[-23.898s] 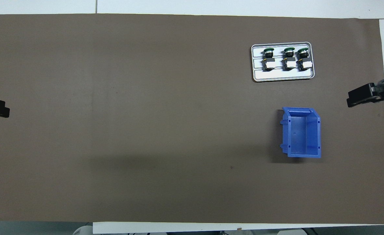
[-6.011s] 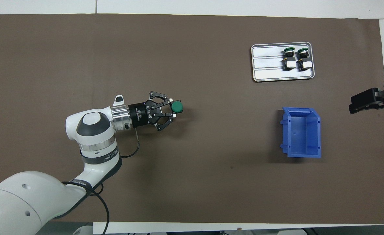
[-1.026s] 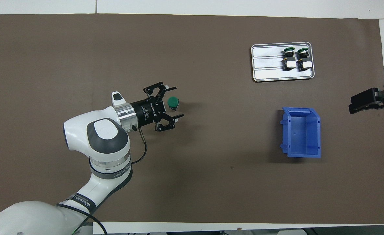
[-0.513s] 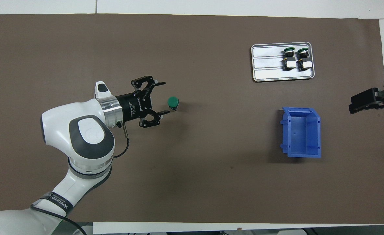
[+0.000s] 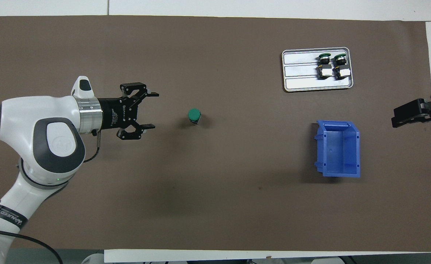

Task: Place and press button with both arms
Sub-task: 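Open the left gripper and pull it back from the button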

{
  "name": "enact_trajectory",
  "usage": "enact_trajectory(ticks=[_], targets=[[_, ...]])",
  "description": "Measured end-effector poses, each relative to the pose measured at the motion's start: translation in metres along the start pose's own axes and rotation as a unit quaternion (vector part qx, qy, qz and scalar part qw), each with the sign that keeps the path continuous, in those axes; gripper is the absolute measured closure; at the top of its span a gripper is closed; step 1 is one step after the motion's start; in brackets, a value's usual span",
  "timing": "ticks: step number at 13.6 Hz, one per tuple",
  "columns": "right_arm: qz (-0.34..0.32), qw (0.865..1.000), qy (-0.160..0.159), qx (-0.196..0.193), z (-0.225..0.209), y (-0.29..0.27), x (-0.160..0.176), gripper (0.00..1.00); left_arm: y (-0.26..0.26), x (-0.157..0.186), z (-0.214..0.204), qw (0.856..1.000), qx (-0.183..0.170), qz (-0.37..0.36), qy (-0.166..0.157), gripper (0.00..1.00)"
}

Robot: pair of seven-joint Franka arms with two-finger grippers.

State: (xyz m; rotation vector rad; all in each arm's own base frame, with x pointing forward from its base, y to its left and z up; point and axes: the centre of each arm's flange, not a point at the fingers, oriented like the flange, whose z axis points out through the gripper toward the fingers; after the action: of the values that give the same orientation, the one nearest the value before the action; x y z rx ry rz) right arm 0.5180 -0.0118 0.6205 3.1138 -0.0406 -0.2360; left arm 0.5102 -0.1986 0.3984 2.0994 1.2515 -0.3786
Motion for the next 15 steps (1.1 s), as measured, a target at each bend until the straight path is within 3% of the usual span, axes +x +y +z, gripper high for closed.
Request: enact_trajectory(ticks=[4,10,13,15], targets=[[0.0,1.0,0.0,0.0,0.0,0.0,0.0,0.01,-0.001,0.018,-0.023,0.996,0.068,0.049,0.037,0.0],[0.0,1.0,0.0,0.0,0.0,0.0,0.0,0.01,0.004,0.032,-0.056,0.975,0.163,0.117,0.093,0.0],[0.0,1.0,0.0,0.0,0.0,0.0,0.0,0.01,0.015,0.028,-0.076,0.964,0.195,0.142,0.112,0.0],[0.0,1.0,0.0,0.0,0.0,0.0,0.0,0.01,0.021,0.03,-0.092,0.962,0.199,0.145,0.121,0.0]])
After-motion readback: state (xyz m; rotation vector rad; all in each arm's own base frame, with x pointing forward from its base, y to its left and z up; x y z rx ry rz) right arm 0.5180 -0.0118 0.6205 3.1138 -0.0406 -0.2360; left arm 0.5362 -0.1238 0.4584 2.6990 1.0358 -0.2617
